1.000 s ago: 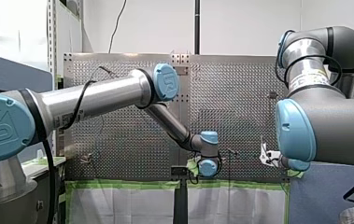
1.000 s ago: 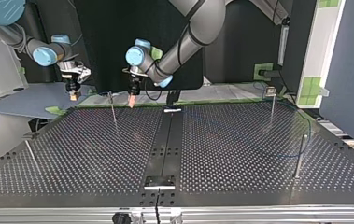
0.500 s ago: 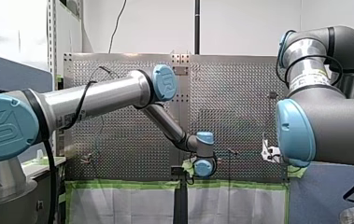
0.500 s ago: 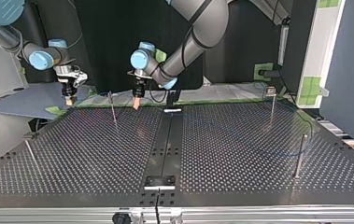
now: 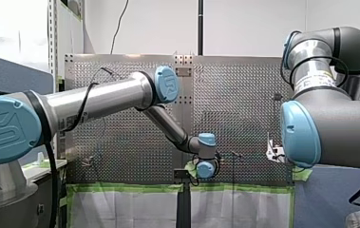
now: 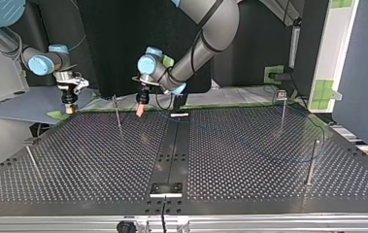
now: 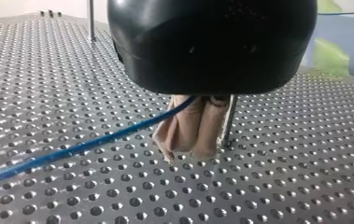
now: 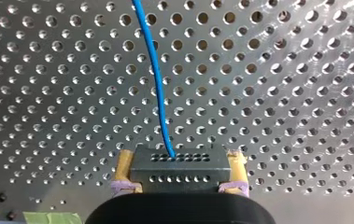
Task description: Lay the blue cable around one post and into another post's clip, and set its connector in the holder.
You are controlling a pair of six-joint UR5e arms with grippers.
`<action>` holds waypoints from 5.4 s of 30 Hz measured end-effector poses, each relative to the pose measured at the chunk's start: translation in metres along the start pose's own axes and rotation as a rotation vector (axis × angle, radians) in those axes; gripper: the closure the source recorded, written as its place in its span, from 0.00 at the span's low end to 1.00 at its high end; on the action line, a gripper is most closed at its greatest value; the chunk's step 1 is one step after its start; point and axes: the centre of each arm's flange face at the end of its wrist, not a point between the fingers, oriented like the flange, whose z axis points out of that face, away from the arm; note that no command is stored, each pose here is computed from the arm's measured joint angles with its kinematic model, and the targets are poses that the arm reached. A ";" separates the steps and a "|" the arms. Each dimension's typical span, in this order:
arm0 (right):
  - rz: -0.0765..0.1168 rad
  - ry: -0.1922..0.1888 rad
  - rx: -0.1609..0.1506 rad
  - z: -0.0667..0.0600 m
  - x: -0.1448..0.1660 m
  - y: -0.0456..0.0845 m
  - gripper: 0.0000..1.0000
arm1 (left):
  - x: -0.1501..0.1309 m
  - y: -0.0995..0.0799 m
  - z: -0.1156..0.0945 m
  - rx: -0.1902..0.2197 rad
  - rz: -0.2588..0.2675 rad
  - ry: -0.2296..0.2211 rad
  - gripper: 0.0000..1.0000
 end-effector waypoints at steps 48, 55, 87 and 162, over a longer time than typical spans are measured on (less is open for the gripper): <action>-0.008 -0.104 0.009 0.007 -0.028 -0.005 1.00 | -0.010 0.006 -0.058 0.083 0.283 0.303 0.01; -0.007 -0.104 0.011 0.007 -0.028 -0.006 1.00 | -0.010 -0.001 -0.069 0.099 0.338 0.317 0.01; 0.003 -0.105 0.016 0.007 -0.028 -0.007 1.00 | -0.046 -0.052 -0.054 0.117 0.324 0.239 0.01; 0.016 -0.095 0.036 0.008 -0.032 -0.011 1.00 | -0.053 -0.088 -0.055 0.231 0.251 0.223 0.01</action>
